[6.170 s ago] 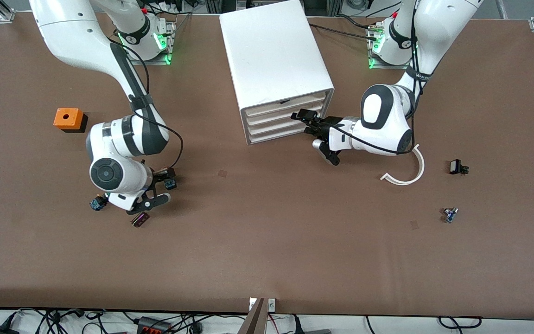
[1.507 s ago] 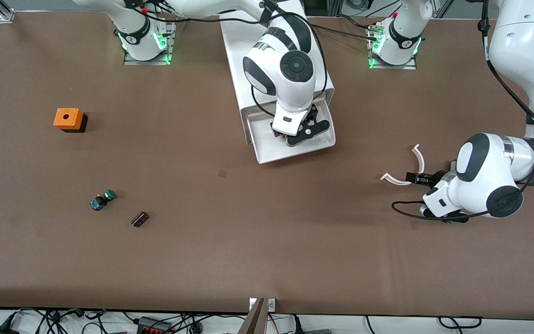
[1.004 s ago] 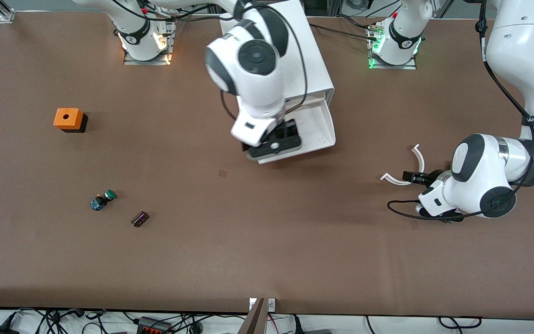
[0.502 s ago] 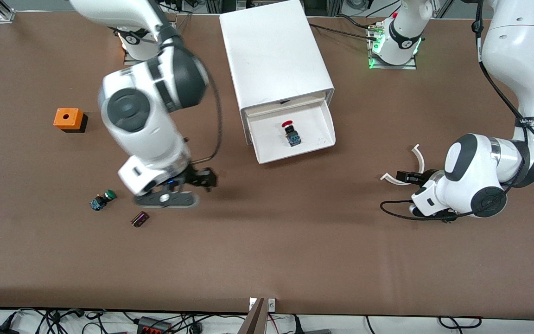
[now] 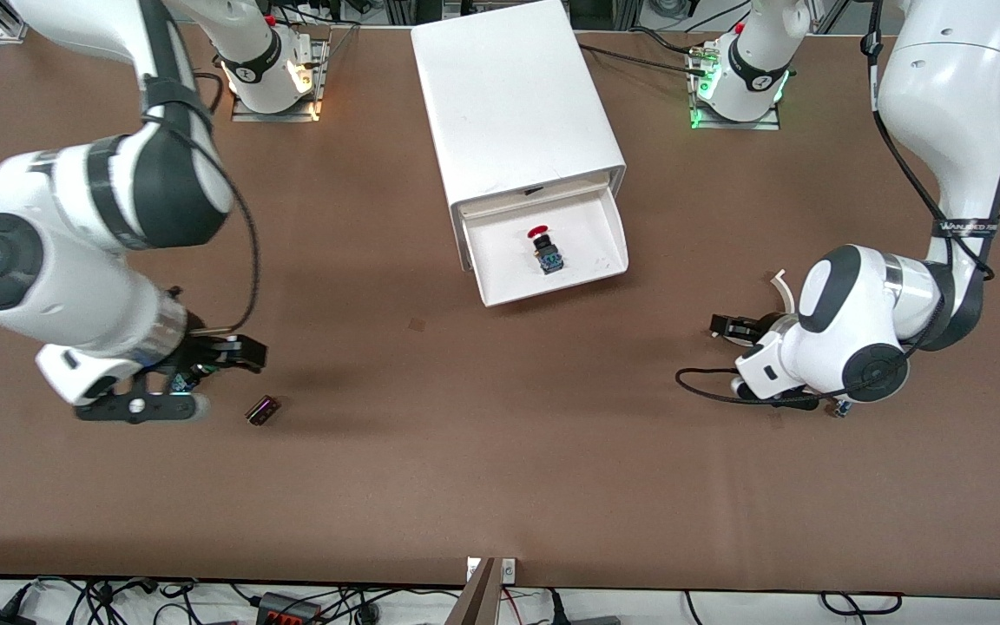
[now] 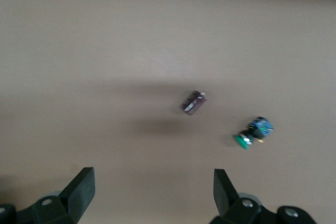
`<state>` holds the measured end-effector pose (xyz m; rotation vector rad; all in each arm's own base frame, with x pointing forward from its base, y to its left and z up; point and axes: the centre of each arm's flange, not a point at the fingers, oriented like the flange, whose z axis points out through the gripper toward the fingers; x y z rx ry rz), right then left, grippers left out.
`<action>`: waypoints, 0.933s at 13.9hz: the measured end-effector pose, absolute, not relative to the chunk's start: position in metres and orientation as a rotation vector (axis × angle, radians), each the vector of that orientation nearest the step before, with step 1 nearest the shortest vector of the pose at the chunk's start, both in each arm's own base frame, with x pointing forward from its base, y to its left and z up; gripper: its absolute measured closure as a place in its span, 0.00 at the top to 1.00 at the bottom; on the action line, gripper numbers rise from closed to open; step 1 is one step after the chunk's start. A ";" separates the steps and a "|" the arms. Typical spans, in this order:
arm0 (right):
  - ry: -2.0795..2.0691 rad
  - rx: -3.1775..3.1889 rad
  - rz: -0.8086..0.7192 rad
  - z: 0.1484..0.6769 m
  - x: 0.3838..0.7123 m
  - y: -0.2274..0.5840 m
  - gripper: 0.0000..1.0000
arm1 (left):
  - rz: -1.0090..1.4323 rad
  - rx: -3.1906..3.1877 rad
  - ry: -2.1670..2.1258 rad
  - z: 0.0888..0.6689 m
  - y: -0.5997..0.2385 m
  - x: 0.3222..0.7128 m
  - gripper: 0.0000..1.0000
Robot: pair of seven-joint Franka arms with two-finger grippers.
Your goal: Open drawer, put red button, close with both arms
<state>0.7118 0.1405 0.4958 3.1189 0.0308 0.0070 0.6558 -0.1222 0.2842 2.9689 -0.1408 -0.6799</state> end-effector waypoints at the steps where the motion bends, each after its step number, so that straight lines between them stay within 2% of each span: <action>1: 0.019 3.121 0.002 0.501 0.712 0.120 1.00 | -0.652 2.968 -0.084 0.286 -0.136 0.656 1.00; 4: -0.043 3.145 -0.012 0.525 0.700 0.047 1.00 | -0.571 2.994 0.038 0.289 -0.192 0.652 1.00; 7: -0.035 3.182 0.015 0.563 0.670 -0.017 1.00 | -0.462 3.023 0.151 0.293 -0.275 0.635 1.00; 10: -0.050 3.187 0.012 0.581 0.643 -0.040 1.00 | -0.378 3.027 0.249 0.292 -0.350 0.607 1.00; 13: 0.000 3.129 -0.011 0.578 0.625 -0.031 1.00 | -0.400 3.037 0.277 0.279 -0.380 0.582 1.00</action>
